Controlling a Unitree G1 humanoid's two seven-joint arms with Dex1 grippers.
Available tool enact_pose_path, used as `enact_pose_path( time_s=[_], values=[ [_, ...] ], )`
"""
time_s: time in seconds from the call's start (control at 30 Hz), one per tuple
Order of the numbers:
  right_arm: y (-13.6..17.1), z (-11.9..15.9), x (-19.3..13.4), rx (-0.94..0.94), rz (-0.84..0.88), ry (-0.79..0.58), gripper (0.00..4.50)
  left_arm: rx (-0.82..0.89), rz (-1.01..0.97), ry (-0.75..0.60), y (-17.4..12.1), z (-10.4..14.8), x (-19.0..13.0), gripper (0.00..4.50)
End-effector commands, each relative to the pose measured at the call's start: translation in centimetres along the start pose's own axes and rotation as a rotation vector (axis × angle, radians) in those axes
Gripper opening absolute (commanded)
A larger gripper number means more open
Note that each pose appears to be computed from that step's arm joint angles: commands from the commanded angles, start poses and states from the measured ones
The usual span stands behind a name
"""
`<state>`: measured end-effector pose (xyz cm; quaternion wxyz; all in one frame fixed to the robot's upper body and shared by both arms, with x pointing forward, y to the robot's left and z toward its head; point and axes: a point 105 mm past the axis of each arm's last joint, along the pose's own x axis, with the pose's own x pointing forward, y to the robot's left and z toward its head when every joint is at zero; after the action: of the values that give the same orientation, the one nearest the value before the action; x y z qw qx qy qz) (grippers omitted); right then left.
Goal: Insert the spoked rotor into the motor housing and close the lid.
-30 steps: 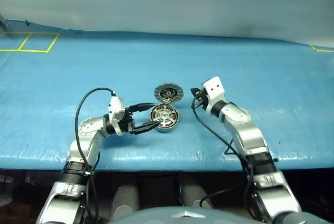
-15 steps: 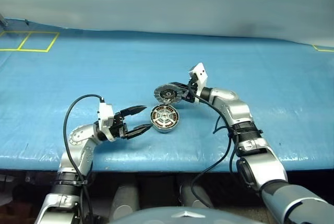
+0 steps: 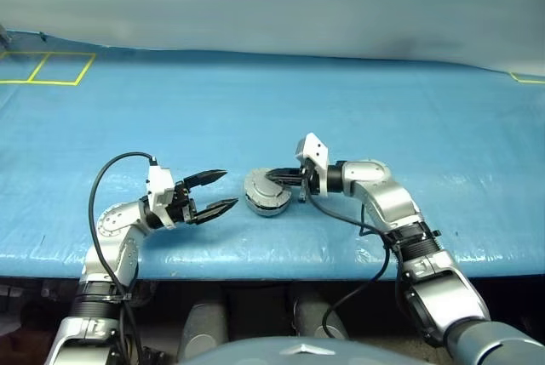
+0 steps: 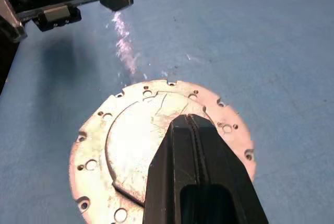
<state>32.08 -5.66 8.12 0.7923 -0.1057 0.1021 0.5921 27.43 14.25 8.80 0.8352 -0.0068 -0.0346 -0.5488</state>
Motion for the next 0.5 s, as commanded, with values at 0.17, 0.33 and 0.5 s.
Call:
enact_pose_path(
  time_s=[0.17, 0.33, 0.5],
  values=[
    [1.0, -1.4, 1.1, 0.001, -0.064, 0.009, 0.00, 0.062, 0.007, 0.007, 0.2, -0.1, 0.4, 3.65],
    [1.6, -3.0, 1.7, 0.010, -0.100, 0.046, 0.00, 0.061, 0.012, 0.015, 0.1, -0.7, 0.6, 3.65],
    [1.5, -3.8, 1.7, 0.030, -0.171, 0.050, 0.00, 0.059, 0.017, 0.045, -0.1, -1.7, 0.7, 3.65]
  ],
)
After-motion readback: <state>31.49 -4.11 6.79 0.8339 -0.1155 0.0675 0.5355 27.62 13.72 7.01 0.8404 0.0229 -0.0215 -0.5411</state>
